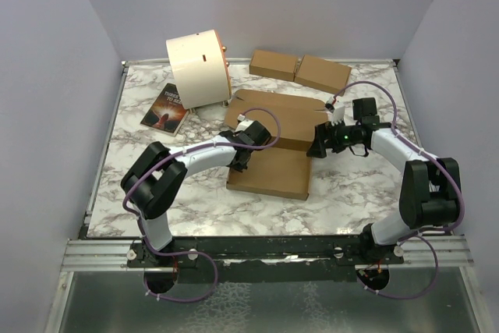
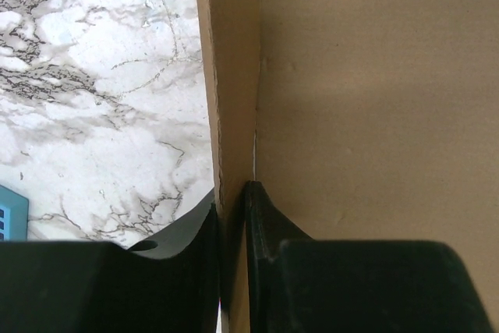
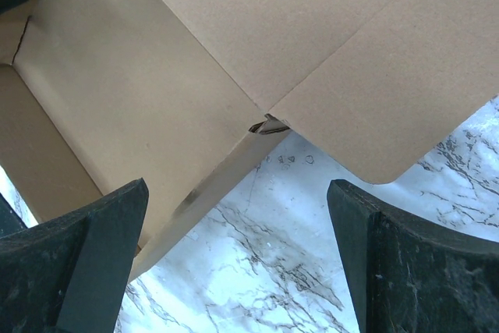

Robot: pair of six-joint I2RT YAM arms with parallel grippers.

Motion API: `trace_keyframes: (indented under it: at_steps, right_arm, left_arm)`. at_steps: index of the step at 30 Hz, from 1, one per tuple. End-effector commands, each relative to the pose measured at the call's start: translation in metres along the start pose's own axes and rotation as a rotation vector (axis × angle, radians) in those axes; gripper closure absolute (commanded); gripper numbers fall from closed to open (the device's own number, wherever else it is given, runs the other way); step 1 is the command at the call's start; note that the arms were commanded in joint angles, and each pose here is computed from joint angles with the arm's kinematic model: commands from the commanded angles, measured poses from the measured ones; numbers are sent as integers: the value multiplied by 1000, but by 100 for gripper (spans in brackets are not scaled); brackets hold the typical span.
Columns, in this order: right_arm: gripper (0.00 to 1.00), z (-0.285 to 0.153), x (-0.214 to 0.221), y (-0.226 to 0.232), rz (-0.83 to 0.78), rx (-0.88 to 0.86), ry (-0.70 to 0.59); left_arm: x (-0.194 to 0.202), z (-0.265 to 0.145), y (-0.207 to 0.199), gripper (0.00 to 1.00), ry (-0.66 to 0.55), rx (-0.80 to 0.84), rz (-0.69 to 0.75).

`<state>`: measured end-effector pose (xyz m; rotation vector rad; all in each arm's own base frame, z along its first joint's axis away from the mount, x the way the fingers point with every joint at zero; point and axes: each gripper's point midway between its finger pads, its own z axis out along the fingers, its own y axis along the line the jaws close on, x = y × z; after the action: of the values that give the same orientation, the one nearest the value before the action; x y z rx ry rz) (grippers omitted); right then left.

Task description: Fold the paper box

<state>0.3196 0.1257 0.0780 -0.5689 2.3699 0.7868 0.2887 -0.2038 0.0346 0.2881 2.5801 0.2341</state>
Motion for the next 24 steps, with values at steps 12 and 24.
trace_keyframes:
  at_steps: [12, 24]
  right_arm:
    - [0, -2, -3, 4, -10, -22, -9]
    - [0, -2, -3, 5, -13, -24, -10]
  left_arm:
    - [-12, -23, 8, 71, -14, 4, -13]
    - [-35, -42, 1, 61, -81, 73, -55]
